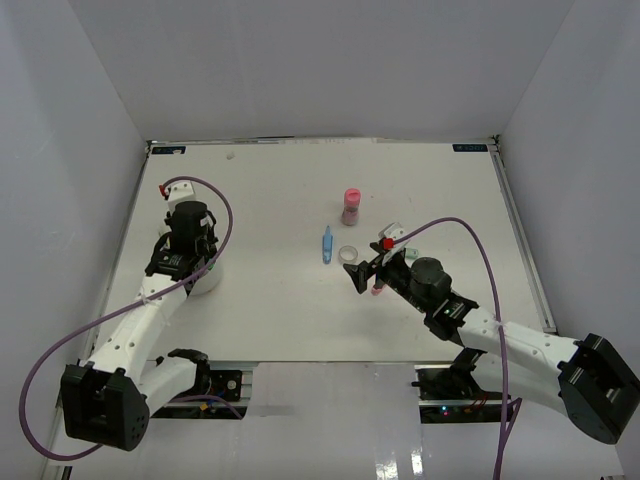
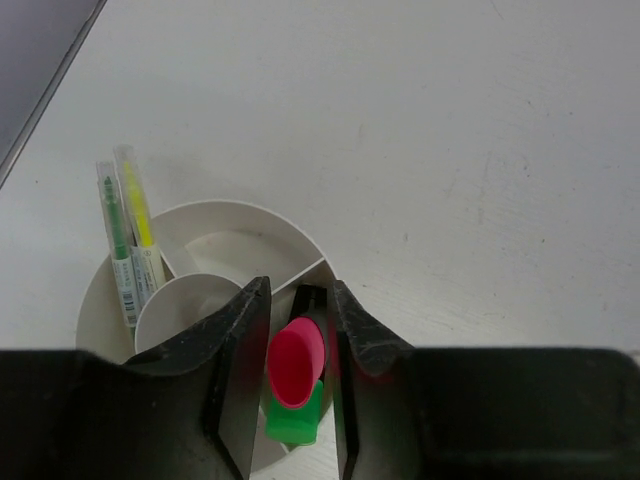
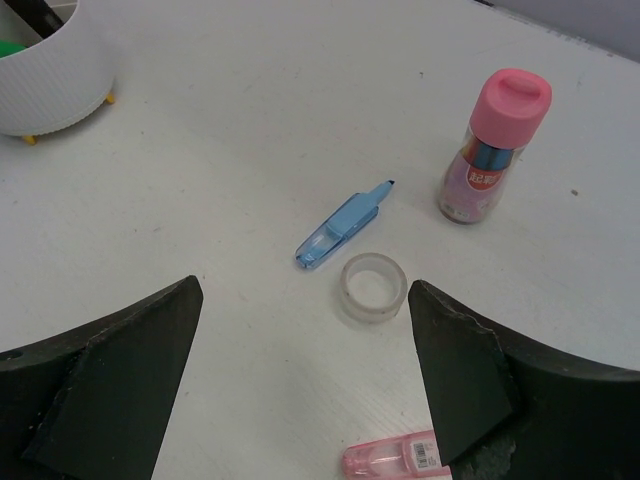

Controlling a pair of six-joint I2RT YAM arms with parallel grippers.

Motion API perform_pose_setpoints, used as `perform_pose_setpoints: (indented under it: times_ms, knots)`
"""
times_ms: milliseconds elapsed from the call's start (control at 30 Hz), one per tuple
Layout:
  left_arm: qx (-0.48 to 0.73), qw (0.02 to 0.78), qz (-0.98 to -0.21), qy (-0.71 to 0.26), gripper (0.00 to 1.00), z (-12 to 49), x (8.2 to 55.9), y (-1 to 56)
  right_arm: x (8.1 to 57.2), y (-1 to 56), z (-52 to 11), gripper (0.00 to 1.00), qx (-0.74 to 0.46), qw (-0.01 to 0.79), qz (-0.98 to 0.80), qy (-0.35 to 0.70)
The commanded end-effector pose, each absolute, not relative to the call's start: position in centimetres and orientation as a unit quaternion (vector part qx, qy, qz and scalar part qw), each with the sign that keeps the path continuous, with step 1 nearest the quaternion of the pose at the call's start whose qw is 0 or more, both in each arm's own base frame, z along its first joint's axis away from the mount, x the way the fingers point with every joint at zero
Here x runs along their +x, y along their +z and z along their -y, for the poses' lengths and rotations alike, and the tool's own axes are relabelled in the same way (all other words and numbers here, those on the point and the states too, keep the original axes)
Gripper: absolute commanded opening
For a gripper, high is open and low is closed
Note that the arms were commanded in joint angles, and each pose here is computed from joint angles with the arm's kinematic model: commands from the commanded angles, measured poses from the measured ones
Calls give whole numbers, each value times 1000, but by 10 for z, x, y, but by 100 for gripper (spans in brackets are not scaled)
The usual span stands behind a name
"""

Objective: Sort the stationery into containers
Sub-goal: Place the pen in the storage box, then pick up the stationery from the center of the board.

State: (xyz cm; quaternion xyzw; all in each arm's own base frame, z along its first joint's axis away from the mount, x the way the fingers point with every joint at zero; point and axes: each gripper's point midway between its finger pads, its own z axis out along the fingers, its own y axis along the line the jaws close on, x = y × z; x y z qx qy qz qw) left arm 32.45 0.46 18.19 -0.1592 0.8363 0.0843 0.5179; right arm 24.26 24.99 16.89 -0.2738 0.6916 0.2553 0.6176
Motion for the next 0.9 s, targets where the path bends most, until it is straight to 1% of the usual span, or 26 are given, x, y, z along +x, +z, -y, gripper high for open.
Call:
perform_pose_setpoints:
  times_ms: [0, 33, 67, 200, 300, 400, 500, 533, 600, 633, 700, 733, 800, 833, 867]
  knots:
    - [-164, 532, -828, 70, 41, -3, 326, 189, 247, 175, -249, 90, -268, 630, -686, 248]
    - [-165, 533, -827, 70, 44, -4, 325, 189, 248, 175, -249, 90, -268, 629, -687, 246]
    - [-165, 537, -825, 68, 51, -4, 325, 193, 248, 174, -248, 90, -268, 629, -688, 245]
    - [-166, 543, -821, 62, 62, -3, 322, 197, 249, 171, -249, 90, -267, 626, -691, 242]
    - [-162, 548, -819, 56, 66, -2, 321, 201, 251, 170, -247, 90, -261, 625, -696, 238]
    - [-149, 551, -820, 35, 68, 6, 321, 204, 259, 166, -242, 91, -241, 623, -711, 219]
    - [-124, 560, -819, 0, 69, 20, 322, 209, 271, 153, -233, 94, -216, 609, -741, 182]
    - [-117, 562, -819, -9, 69, 24, 322, 210, 276, 150, -229, 98, -206, 606, -749, 170]
    - [-99, 564, -819, -30, 70, 33, 322, 209, 280, 134, -227, 100, -203, 581, -772, 158]
    - [-96, 566, -818, -36, 70, 35, 321, 210, 285, 137, -227, 95, -194, 580, -776, 155]
    - [-90, 565, -819, -47, 70, 39, 321, 208, 289, 120, -226, 89, -185, 551, -801, 142]
    - [-87, 563, -820, -50, 70, 41, 322, 206, 294, 126, -229, 84, -175, 553, -803, 141]
    - [-82, 560, -823, -57, 70, 44, 321, 204, 298, 113, -229, 79, -164, 530, -822, 129]
    - [-81, 558, -824, -59, 70, 45, 321, 203, 304, 120, -233, 74, -154, 533, -822, 130]
    - [-80, 557, -824, -59, 70, 45, 321, 202, 308, 121, -234, 72, -146, 531, -825, 128]
